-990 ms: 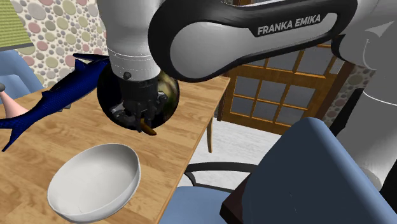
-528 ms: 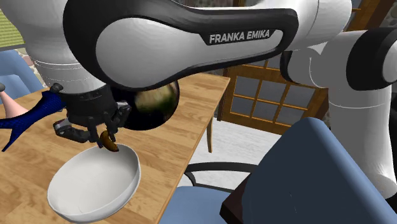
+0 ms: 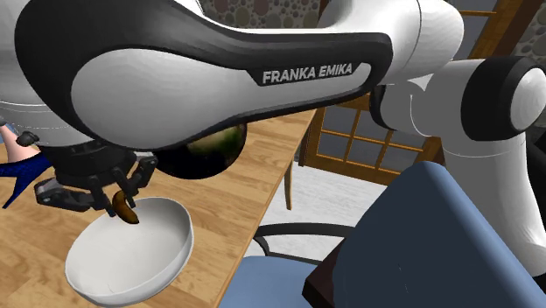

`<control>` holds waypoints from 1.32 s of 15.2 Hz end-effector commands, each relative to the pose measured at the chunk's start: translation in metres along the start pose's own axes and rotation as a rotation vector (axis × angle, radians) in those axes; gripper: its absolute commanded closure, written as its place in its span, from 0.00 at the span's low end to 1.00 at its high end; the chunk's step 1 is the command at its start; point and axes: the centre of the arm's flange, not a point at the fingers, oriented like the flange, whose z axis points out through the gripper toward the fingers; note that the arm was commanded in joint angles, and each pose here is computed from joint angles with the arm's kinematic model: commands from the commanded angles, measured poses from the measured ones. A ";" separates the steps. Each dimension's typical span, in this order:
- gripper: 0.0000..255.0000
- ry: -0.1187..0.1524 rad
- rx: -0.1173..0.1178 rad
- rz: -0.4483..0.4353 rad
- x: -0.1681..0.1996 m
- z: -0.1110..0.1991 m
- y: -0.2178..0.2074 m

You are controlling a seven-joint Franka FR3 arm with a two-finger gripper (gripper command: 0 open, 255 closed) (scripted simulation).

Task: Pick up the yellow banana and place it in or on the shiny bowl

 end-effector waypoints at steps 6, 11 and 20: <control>1.00 -0.030 -0.017 -0.004 -0.006 0.059 -0.009; 1.00 -0.030 -0.017 -0.004 -0.009 0.069 -0.009; 0.00 -0.029 -0.018 -0.005 -0.012 0.068 -0.010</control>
